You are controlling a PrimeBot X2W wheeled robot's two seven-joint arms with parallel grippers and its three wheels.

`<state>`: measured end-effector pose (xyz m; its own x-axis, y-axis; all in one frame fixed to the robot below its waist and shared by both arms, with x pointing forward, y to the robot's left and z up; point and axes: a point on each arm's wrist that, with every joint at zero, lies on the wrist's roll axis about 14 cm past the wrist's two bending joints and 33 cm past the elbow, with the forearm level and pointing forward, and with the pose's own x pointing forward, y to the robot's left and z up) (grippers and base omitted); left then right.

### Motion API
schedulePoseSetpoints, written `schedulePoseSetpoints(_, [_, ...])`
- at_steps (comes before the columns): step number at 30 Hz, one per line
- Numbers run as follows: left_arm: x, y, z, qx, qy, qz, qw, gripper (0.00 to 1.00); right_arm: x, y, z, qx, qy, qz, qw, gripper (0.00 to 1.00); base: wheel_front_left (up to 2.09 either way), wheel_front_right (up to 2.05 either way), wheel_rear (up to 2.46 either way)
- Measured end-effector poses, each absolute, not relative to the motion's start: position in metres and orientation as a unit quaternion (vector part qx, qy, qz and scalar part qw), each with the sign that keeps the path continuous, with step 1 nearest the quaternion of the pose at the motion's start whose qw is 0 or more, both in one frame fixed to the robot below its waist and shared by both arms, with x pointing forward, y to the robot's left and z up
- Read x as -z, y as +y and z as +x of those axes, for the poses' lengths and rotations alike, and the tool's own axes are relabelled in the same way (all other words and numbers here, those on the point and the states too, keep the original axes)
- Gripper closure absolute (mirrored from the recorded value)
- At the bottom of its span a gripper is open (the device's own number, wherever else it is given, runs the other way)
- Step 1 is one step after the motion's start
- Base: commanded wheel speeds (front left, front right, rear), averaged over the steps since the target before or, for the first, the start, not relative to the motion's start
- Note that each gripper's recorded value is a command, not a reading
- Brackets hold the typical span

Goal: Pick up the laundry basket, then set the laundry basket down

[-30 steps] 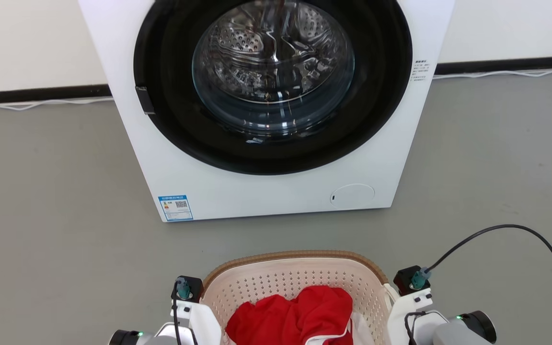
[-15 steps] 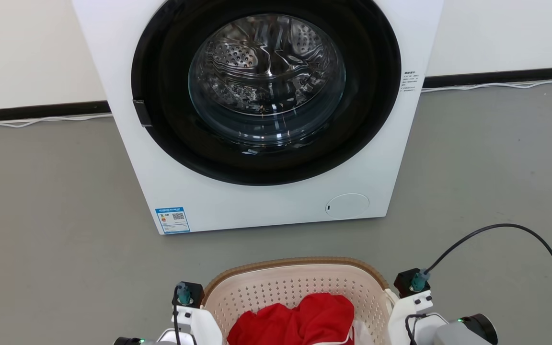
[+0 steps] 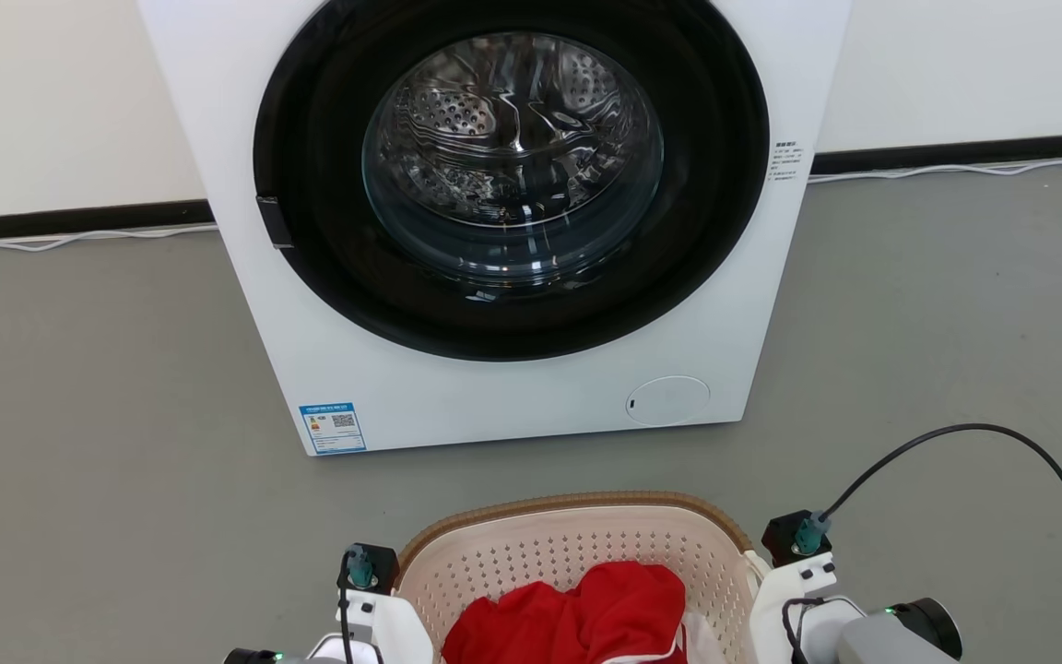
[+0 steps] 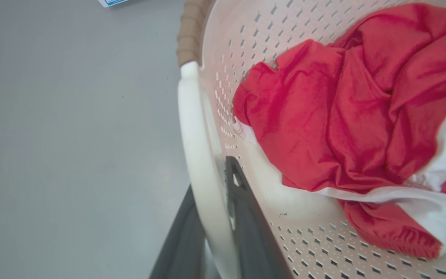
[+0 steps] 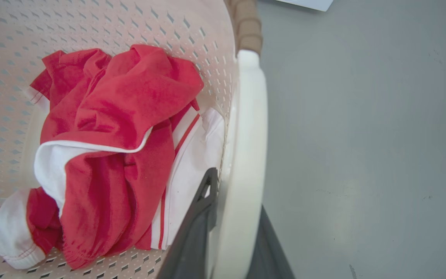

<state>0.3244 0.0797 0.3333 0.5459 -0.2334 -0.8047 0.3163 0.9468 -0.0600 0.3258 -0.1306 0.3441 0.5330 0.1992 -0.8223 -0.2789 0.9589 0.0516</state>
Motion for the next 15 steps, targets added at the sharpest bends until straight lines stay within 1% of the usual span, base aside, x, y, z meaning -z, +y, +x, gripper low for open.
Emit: schedulePoseSetpoints(15, [-0.3305, 0.0825, 0.3209, 0.152, 0.456, 0.043, 0.876, 1.0, -0.3436, -0.1277, 0.3259, -0.143, 0.464, -0.049, 0.873, 1.0, 0.0, 0.0, 0.0])
